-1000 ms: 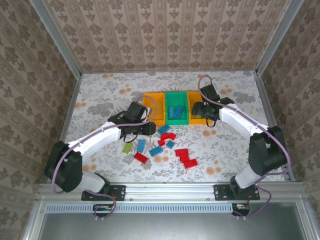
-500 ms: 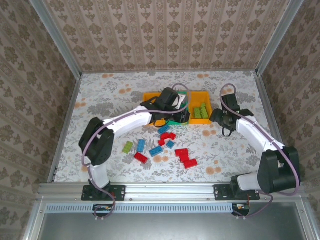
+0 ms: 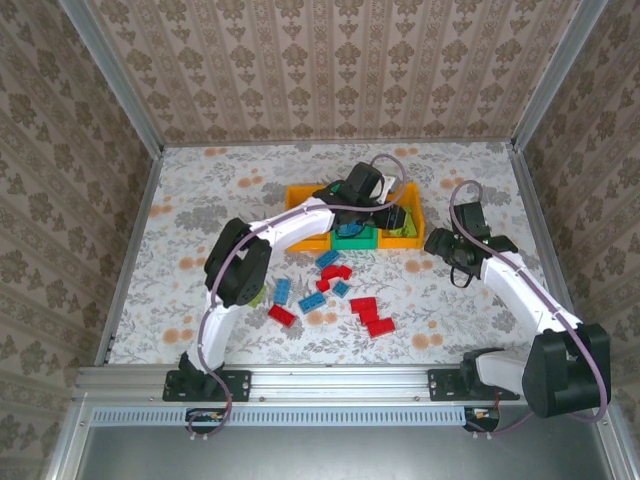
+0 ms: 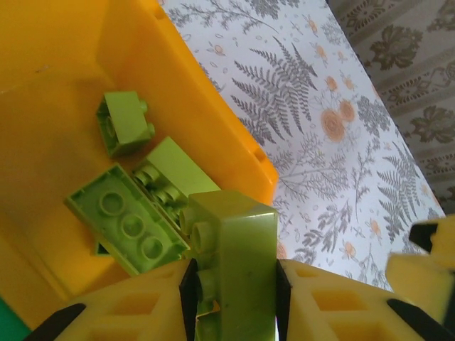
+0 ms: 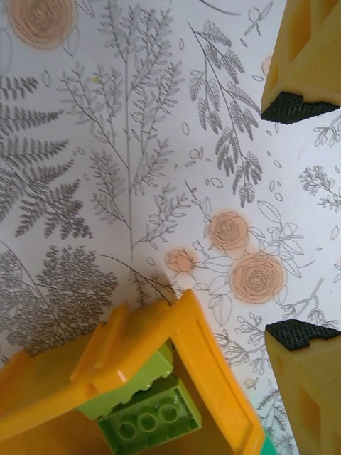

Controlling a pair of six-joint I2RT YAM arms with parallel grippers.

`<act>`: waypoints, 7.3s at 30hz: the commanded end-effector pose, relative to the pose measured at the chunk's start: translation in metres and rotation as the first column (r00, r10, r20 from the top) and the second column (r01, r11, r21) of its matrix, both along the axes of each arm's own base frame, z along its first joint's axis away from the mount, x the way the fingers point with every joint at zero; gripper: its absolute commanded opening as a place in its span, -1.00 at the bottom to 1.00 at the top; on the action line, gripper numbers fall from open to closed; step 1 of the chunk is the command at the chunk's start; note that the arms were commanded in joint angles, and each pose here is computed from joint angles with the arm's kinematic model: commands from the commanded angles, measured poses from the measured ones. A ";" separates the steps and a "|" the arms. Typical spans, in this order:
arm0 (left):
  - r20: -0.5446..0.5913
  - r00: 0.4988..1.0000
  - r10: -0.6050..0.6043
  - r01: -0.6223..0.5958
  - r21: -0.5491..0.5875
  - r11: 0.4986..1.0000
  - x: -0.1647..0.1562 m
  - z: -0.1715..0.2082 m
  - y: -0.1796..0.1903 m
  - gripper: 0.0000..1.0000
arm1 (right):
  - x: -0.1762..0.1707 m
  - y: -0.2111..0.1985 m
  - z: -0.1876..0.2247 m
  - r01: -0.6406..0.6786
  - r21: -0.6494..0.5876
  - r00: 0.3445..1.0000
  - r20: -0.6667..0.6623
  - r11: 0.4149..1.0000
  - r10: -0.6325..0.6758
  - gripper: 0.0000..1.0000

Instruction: Sort the legos into containers by color

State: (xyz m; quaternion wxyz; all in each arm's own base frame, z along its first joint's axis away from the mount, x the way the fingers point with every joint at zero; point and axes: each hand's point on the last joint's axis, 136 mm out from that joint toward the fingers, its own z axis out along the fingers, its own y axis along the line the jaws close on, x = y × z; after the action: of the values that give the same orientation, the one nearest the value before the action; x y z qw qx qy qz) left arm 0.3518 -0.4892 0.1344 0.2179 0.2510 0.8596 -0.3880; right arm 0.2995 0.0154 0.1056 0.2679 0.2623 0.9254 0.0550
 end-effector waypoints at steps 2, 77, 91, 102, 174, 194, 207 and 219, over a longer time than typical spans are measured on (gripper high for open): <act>0.010 0.999 0.042 -0.042 -0.032 0.999 0.020 0.013 -0.002 -0.18 | -0.006 0.014 -0.007 -0.056 0.068 0.998 -0.001 0.996 0.056 0.52; -0.140 0.795 0.590 -0.375 0.652 0.659 -0.125 -0.129 0.367 0.57 | 0.011 0.071 -0.021 -0.261 0.007 0.965 -0.035 0.965 0.261 0.56; -0.147 0.818 0.556 -0.346 0.646 0.681 -0.119 -0.134 0.356 0.03 | 0.010 0.067 -0.021 -0.253 -0.009 0.967 -0.035 0.967 0.253 0.57; -0.147 0.806 0.573 -0.387 0.602 0.698 -0.112 -0.124 0.349 -0.29 | 0.008 0.062 -0.020 -0.246 -0.021 0.969 -0.037 0.969 0.245 0.57; 0.058 0.992 0.108 -0.110 0.037 0.993 0.028 0.053 0.066 1.00 | -0.145 0.172 -0.066 -0.633 -0.122 0.773 -0.154 0.764 0.616 0.89; 0.085 0.962 0.259 -0.262 0.031 0.964 0.044 0.060 0.141 1.00 | -0.145 0.183 -0.082 -0.660 -0.133 0.746 -0.234 0.739 0.624 0.13; 0.106 0.919 0.379 -0.393 0.291 0.872 0.016 0.015 0.248 1.00 | -0.079 0.233 0.025 -0.675 -0.017 0.731 0.127 0.738 0.671 0.06; 0.065 0.878 0.474 -0.450 0.447 0.773 -0.041 -0.029 0.318 1.00 | 0.045 0.303 0.068 -0.667 0.117 0.737 0.248 0.736 0.628 0.08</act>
State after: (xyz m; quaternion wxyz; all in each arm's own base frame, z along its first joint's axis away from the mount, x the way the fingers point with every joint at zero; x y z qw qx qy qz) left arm 0.3211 -0.1871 0.1054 0.2231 0.0724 0.9621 -0.1388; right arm 0.3296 0.2986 0.1658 0.2980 -0.0398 0.9233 0.2390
